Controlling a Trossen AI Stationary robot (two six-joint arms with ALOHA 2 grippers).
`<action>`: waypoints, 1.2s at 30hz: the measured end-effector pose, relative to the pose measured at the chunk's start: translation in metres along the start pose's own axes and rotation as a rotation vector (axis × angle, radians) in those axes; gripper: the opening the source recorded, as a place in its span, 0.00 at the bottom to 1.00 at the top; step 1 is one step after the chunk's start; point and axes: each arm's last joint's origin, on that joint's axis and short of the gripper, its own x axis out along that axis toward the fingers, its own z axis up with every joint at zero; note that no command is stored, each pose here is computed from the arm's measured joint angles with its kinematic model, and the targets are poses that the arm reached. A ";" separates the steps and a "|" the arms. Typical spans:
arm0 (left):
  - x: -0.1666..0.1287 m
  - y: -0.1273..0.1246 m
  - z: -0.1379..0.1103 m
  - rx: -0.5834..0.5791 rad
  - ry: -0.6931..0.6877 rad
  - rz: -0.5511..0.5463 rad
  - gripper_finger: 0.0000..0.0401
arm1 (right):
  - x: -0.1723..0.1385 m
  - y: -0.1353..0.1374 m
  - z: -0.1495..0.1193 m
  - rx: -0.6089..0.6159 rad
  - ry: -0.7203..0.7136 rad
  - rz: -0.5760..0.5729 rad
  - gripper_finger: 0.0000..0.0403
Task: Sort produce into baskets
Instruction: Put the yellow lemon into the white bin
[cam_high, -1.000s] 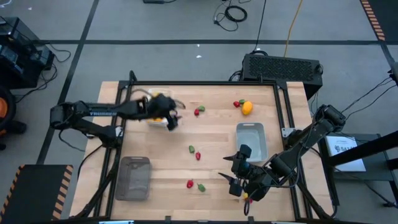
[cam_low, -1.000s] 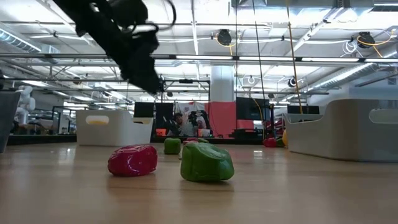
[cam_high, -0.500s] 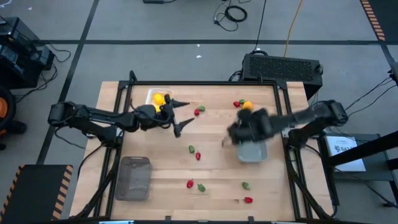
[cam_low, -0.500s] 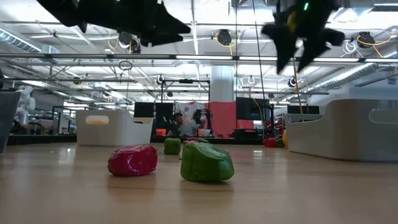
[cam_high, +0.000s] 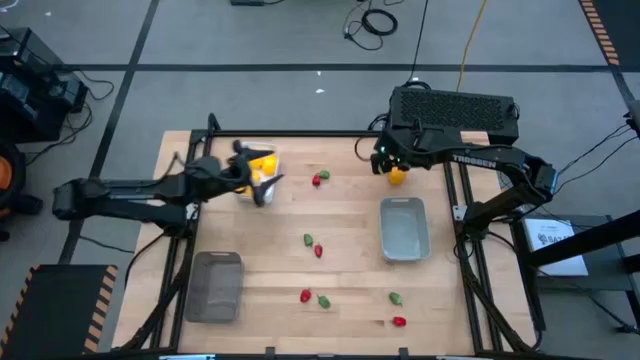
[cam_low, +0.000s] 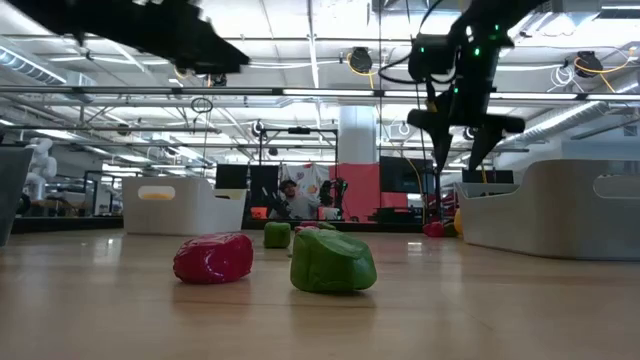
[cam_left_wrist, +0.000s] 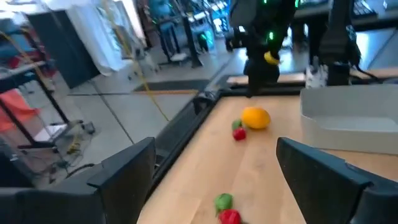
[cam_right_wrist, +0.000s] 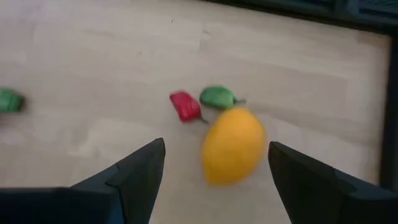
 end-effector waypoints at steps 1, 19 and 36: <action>-0.009 0.003 0.000 -0.008 -0.028 0.017 0.85 | 0.004 -0.002 0.003 0.009 -0.001 0.012 0.69; -0.096 0.025 -0.004 -0.089 -0.210 0.084 0.85 | 0.051 -0.025 -0.018 0.179 0.019 -0.024 0.69; -0.097 0.027 0.001 -0.066 -0.260 0.099 0.85 | 0.072 -0.031 -0.037 0.241 -0.021 -0.022 0.69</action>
